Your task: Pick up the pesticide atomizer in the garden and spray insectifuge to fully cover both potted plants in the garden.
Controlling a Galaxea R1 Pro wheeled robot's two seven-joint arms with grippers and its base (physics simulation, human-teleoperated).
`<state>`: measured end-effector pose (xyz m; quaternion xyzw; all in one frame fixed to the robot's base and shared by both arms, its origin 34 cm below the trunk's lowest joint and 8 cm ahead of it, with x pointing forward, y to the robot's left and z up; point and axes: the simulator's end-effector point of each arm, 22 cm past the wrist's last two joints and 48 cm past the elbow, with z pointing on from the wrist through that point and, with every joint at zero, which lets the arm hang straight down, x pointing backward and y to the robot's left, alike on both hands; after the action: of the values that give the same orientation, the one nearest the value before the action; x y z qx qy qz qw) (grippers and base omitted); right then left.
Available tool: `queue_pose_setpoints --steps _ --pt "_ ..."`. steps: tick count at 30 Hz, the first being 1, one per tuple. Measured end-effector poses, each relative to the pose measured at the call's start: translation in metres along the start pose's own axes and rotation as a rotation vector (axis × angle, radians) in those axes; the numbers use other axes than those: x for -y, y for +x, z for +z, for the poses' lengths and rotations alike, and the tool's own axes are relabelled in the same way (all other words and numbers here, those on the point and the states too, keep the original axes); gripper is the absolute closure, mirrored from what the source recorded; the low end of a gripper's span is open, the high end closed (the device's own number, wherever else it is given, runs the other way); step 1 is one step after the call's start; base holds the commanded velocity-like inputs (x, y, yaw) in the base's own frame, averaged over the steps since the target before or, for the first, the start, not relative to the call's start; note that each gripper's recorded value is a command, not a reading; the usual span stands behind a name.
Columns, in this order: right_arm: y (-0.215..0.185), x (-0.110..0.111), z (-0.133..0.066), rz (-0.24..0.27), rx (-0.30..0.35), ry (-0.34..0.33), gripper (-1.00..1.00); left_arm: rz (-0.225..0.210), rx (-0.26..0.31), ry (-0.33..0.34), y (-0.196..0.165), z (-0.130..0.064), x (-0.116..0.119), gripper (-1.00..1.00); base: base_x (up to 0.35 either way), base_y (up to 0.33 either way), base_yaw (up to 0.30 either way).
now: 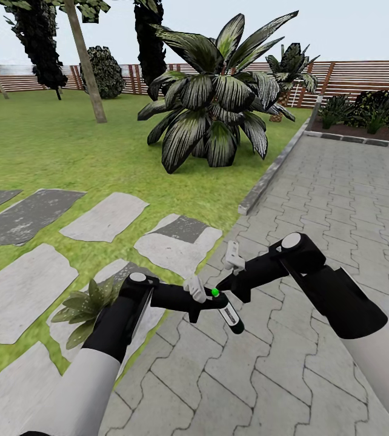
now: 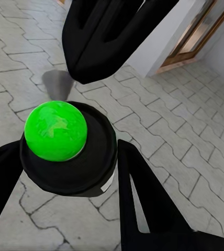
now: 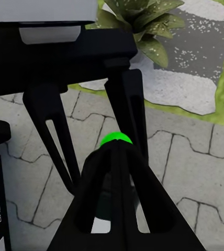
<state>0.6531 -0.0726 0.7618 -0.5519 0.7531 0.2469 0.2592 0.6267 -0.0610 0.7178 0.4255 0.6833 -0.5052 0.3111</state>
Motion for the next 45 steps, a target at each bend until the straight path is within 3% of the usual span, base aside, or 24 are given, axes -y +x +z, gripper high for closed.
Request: queue_pose_setpoints --steps 40,45 --pt "0.000 0.001 0.000 -0.008 0.001 0.001 1.00 0.009 0.001 0.000 -0.007 -0.002 -0.001 1.00 0.000 0.000 0.000" --pt "0.000 0.001 0.000 -0.008 0.000 0.003 1.00 0.004 0.021 0.010 -0.012 -0.002 0.001 1.00 0.000 0.000 0.000"
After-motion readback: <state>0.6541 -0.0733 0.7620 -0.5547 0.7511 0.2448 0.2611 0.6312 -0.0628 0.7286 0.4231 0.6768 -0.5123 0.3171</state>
